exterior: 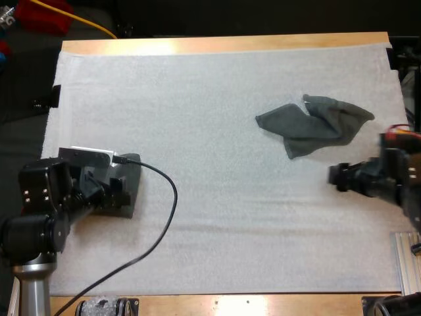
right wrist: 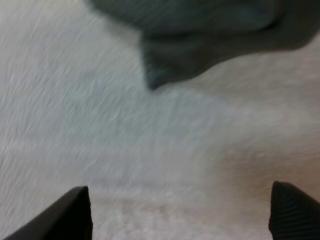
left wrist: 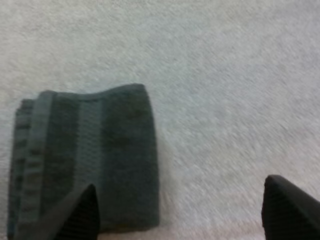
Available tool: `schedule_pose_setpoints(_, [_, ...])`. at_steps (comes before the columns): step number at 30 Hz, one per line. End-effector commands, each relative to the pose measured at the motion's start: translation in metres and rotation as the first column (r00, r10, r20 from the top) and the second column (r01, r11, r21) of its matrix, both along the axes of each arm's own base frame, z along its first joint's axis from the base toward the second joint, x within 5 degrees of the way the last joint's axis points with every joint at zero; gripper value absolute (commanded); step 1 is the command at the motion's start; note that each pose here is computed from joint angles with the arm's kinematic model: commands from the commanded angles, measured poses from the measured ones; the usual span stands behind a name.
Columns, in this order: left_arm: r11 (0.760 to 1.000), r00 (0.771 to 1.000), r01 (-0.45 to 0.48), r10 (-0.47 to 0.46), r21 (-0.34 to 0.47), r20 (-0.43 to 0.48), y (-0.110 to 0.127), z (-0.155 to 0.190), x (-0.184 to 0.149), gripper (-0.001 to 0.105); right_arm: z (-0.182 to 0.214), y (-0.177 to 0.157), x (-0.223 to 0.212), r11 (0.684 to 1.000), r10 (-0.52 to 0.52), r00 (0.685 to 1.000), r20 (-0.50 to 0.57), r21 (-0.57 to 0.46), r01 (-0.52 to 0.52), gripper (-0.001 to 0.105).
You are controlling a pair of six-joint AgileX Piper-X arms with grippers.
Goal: Pick towel from pile, fold and stack
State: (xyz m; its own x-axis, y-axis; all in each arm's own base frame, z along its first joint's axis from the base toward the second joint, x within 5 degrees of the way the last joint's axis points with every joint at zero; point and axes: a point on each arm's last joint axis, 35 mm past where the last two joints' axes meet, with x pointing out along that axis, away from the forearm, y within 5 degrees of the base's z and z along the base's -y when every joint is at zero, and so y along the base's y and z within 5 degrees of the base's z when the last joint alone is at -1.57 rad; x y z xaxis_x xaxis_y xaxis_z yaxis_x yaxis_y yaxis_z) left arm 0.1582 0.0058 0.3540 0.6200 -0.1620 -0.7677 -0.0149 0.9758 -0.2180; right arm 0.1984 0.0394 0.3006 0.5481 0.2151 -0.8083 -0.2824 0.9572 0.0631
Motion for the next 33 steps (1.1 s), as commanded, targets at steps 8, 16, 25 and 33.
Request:
schedule_pose_setpoints(8, [0.999, 0.999, 0.041, -0.041, -0.006, 0.028, -0.007, 0.006, -0.006, 0.066, 0.017, -0.034, -0.02, 0.995, -0.085, 0.994, 0.062, -0.055, 0.088, 0.07])
schedule_pose_setpoints(16, [0.999, 0.995, 0.041, -0.041, -0.001, 0.094, -0.008, 0.015, -0.023, 0.066, 0.031, -0.035, -0.046, 0.99, 0.022, 0.99, 0.14, -0.139, -0.002, 0.07])
schedule_pose_setpoints(25, [0.999, 0.975, 0.043, -0.044, 0.012, 0.219, -0.009, 0.031, -0.055, 0.066, 0.05, -0.035, -0.077, 0.988, 0.04, 0.962, 0.268, -0.154, 0.002, 0.07])
schedule_pose_setpoints(33, [0.999, 0.94, 0.041, -0.046, 0.023, 0.339, -0.011, 0.041, -0.097, 0.066, 0.065, -0.035, -0.113, 0.988, 0.041, 0.913, 0.407, -0.151, 0.023, 0.07])
